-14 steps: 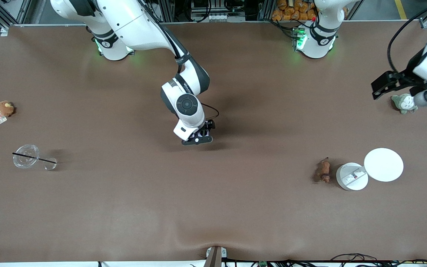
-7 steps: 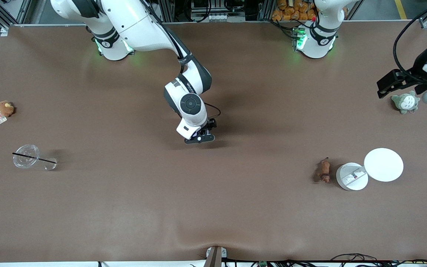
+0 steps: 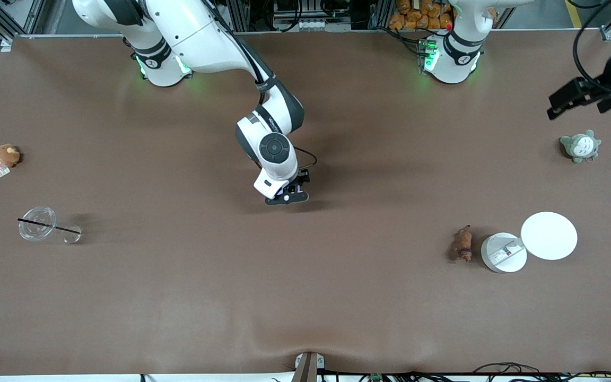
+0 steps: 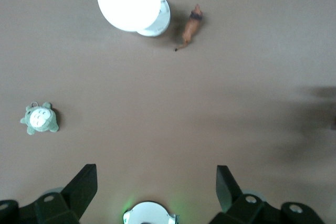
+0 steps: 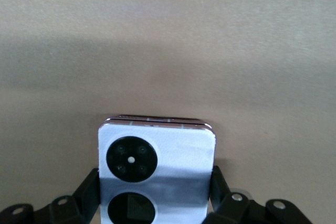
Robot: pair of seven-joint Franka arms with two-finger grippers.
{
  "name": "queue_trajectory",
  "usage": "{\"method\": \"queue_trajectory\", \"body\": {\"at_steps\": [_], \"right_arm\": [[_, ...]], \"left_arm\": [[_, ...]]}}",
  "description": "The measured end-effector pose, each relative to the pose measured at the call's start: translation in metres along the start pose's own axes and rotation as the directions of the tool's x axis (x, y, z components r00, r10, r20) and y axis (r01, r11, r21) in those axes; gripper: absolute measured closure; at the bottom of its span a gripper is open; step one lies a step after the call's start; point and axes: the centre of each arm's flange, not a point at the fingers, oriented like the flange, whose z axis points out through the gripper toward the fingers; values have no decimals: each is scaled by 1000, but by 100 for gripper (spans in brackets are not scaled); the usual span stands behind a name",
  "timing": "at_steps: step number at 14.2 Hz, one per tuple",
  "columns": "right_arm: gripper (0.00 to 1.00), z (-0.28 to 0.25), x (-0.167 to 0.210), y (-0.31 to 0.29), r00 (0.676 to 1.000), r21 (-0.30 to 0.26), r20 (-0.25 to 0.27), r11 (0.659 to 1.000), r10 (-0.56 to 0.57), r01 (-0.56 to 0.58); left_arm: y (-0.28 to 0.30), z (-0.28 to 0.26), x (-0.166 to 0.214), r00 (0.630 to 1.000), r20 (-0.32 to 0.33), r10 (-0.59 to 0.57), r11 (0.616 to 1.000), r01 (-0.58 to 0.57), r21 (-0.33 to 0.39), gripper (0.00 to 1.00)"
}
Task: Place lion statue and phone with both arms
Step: 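Raise the left gripper away while the right gripper grasps the phone, then carry the white phone with the right gripper toward the clear cup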
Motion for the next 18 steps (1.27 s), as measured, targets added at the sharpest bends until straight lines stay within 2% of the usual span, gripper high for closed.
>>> {"method": "queue_trajectory", "body": {"at_steps": [2, 4, 8, 10, 14, 18], "right_arm": [[15, -22, 17, 15, 999, -13, 23, 999, 38, -38], [15, -45, 47, 51, 995, 2, 16, 995, 103, -104], [15, -78, 104, 166, 972, 48, -16, 971, 234, -233], [15, -90, 122, 233, 979, 63, -27, 978, 203, -201], [15, -104, 130, 358, 976, 70, 28, 974, 215, -216], [15, -106, 119, 467, 980, 62, 43, 979, 192, -194]], "left_arm": [[3, 4, -13, 1000, 4, 10, 1000, -10, 2, 0], [-3, 5, -23, 1000, 1, 3, 1000, -3, 1, 0], [-7, 6, -26, 1000, -1, -3, 1000, 3, -1, 0], [-7, 9, -24, 1000, 0, 1, 1000, -1, -1, 0], [-7, 9, -23, 1000, -4, 6, 1000, -6, -1, 0], [-8, 9, -23, 1000, -3, 4, 1000, -4, -2, 0]]}}
